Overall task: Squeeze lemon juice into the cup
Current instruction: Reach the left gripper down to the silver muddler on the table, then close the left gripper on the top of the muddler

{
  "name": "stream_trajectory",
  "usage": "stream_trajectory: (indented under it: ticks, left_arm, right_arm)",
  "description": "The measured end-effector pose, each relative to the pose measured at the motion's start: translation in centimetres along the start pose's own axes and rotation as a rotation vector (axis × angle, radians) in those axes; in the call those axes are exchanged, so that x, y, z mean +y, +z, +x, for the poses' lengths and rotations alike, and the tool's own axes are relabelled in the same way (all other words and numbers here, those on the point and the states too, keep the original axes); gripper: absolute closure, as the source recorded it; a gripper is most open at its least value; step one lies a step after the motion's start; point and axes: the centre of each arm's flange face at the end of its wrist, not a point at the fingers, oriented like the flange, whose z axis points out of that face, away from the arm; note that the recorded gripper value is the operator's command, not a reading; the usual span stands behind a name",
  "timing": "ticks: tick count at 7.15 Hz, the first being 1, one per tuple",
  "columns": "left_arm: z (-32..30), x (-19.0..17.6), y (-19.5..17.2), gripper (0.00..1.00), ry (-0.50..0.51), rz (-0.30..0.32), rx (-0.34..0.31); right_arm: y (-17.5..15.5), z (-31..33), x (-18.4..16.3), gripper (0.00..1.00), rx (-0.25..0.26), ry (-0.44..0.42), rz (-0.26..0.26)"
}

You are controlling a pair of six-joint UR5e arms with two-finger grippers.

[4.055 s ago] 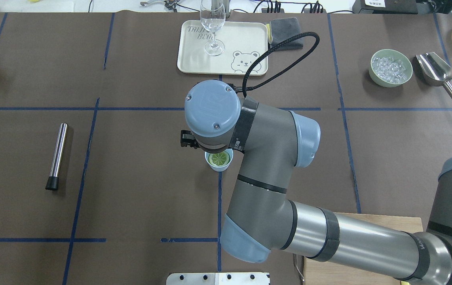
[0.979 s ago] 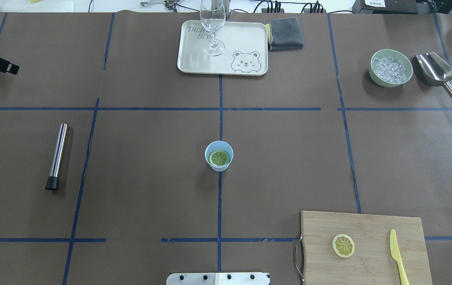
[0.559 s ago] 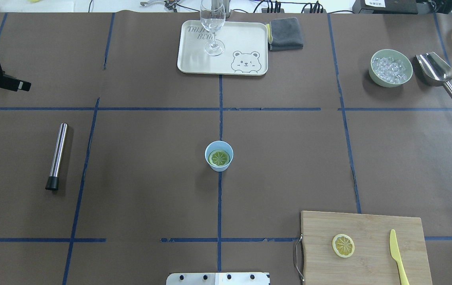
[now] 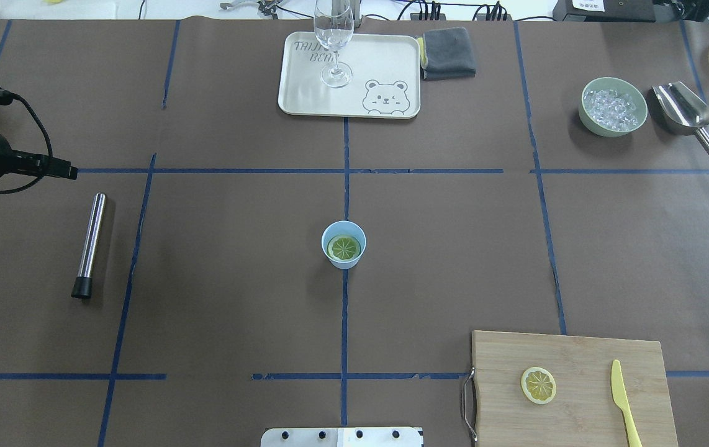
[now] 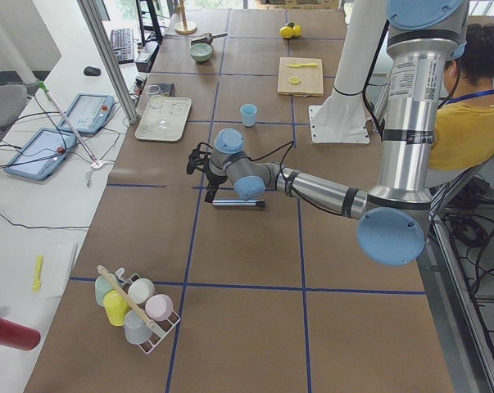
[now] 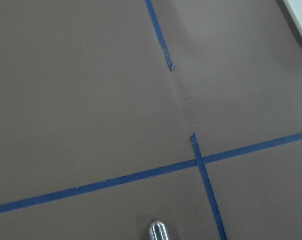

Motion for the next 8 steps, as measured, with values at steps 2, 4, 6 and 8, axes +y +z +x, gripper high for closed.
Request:
stream_trajectory:
  ticks: [2, 4, 6, 8]
  left_arm:
    - [-0.3, 1.3, 3.4, 0.18, -0.006, -0.022, -0.054]
    - [1.8, 2.8, 5.8, 0.19, -0.022, -0.037, -0.067]
    - [3.0, 3.8, 7.5, 0.26, -0.022, -0.046, -0.081]
    - [3.1, 3.8, 8.5, 0.30, -0.020, -0.044, -0.094]
  right_arm:
    - [-0.2, 0.2, 0.1, 0.00, 0.001, -0.005, 0.006]
    - [-0.5, 0.6, 0.3, 0.00, 0.002, -0.007, 0.014]
    - [-0.6, 1.0, 0.5, 0.00, 0.002, -0.002, 0.018]
    - [-0.7, 1.2, 0.7, 0.00, 0.001, -0.007, 0.021]
